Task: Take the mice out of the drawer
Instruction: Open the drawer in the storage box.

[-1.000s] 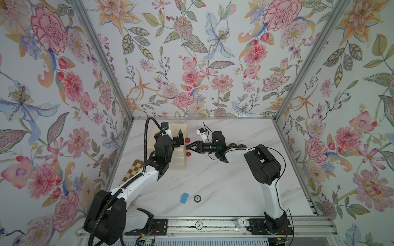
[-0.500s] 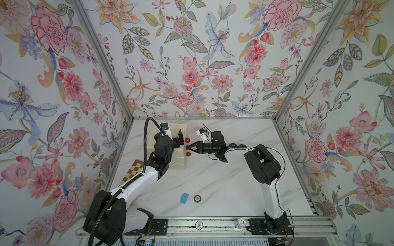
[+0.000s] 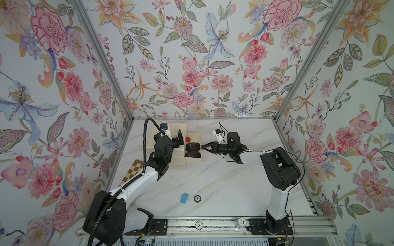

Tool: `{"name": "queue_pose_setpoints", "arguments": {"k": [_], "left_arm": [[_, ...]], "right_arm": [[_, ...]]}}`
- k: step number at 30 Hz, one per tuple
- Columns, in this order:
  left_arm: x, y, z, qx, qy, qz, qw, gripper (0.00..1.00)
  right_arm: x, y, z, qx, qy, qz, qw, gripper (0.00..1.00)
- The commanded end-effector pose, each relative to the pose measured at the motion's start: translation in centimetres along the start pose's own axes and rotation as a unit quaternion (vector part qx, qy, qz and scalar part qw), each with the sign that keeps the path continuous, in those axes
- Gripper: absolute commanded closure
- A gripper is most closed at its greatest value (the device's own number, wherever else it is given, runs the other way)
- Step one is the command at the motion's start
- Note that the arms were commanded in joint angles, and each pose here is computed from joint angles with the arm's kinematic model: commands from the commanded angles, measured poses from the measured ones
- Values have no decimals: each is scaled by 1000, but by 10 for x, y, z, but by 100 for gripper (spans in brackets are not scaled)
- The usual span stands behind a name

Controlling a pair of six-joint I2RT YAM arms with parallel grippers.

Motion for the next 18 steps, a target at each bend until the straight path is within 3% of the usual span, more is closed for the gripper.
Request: {"name": "queue_pose_setpoints", "arguments": {"k": [1, 6, 10, 18], "left_arm": [[3, -6, -2, 2, 4, -8, 1000, 0], [0, -6, 0, 4, -1, -8, 1000, 0], [-3, -6, 1, 5, -6, -9, 1000, 0], [-8, 12, -6, -2, -13, -23, 1000, 0]], "right_arm": [[-22, -5, -17, -10, -49, 10, 999, 71], [-26, -4, -24, -10, -64, 0, 998, 60], [-13, 10, -26, -10, -57, -35, 998, 41], [48, 49, -51, -26, -64, -113, 991, 12]]}}
Point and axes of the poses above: each gripper's point midway between its finger pads, its own z axis out along the fingers, its own x axis along the line the jaws close on, y = z × x, the point moved 1 cm from there along -z, back along the fingers, and after that the axes turned 12 degrees about -z, right-handed, at the moved point
